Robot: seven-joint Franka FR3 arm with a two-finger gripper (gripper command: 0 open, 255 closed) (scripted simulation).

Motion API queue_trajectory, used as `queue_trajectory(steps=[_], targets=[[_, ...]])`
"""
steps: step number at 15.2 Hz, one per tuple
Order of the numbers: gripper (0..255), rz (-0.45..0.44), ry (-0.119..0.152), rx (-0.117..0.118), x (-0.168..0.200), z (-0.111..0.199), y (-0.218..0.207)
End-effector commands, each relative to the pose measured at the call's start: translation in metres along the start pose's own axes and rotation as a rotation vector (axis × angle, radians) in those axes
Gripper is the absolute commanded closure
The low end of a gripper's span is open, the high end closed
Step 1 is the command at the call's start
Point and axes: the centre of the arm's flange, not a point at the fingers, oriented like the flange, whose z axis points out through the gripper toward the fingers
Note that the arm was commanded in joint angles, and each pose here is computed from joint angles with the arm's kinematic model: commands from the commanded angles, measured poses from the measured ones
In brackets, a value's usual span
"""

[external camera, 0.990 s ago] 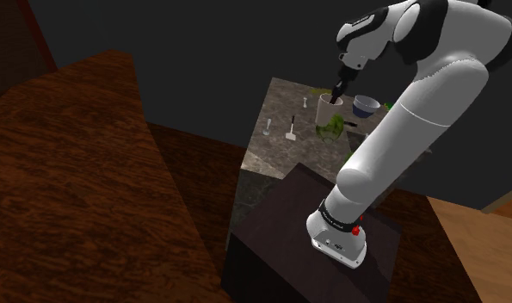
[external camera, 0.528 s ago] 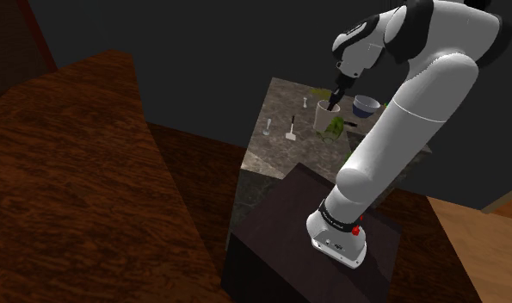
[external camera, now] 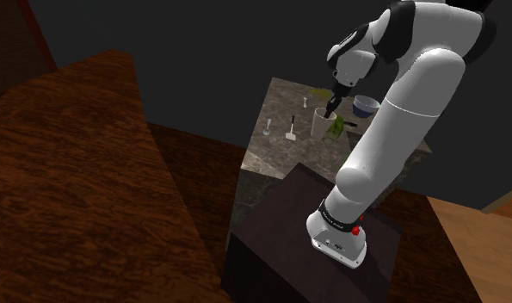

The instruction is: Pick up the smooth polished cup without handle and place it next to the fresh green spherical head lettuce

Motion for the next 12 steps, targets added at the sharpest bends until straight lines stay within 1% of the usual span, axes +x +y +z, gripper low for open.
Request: queue_trajectory(steps=[1,12], targets=[[255,0.000,0.000,-0.001,0.001,0.011,0.001],[255,0.000,0.000,-0.001,0.000,0.069,0.009]])
